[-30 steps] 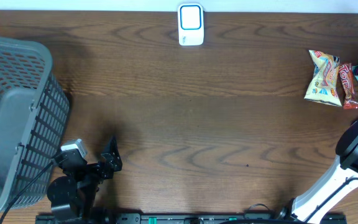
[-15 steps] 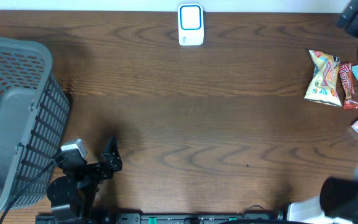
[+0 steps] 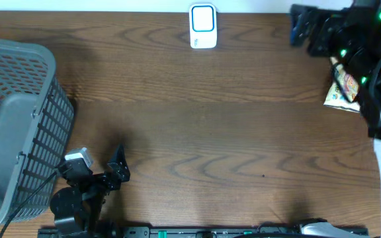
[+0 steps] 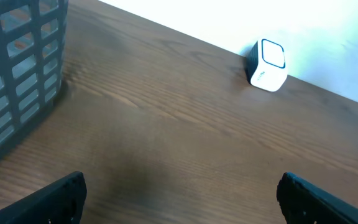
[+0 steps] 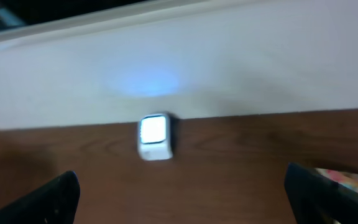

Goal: Scan the item barcode

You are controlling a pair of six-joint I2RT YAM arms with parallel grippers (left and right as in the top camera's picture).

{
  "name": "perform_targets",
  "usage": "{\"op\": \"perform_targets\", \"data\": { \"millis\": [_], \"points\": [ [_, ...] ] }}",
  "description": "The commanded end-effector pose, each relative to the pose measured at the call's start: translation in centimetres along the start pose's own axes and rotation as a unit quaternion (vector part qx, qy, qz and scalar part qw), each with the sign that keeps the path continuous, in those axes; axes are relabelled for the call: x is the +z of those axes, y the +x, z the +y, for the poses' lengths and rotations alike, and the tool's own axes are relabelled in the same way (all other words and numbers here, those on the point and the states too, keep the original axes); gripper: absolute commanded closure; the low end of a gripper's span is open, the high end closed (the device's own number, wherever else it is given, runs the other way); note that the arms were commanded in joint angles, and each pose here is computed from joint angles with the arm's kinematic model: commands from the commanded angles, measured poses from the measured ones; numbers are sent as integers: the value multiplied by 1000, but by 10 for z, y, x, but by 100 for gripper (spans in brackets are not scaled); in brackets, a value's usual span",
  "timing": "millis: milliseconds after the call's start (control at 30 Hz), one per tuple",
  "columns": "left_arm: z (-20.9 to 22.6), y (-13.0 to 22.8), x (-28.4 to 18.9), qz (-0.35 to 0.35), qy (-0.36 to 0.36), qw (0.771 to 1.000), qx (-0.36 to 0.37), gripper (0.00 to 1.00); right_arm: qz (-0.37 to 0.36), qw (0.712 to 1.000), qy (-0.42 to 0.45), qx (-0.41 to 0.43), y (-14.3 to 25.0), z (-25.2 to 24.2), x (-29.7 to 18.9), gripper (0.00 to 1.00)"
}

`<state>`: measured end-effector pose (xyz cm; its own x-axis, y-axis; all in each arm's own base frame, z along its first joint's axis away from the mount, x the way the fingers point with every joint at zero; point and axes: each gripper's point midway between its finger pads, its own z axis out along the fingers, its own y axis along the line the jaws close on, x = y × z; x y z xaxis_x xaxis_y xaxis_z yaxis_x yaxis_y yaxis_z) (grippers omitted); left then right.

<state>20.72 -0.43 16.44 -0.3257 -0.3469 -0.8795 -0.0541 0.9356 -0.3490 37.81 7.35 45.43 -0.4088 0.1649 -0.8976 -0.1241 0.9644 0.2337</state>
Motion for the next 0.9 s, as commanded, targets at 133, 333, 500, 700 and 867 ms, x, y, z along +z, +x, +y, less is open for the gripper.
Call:
{"op": "perform_targets", "data": {
  "millis": [133,333,500,700,867],
  "points": [
    [-2,0,0,0,5,1000,-2,2,-30,999,-25,-23,-3,44,-40,1],
    [-2,0,0,0,5,1000,-2,2,71,997,7,-36,49,26,-57,1],
    [-2,0,0,0,5,1000,-2,2,119,986,96,-64,73,-10,-65,1],
    [-2,0,0,0,5,1000,-2,2,113,983,129,-70,72,-22,-74,1],
    [-2,0,0,0,5,1000,-3,2,43,989,114,-83,44,-22,-81,1]
  ]
}}
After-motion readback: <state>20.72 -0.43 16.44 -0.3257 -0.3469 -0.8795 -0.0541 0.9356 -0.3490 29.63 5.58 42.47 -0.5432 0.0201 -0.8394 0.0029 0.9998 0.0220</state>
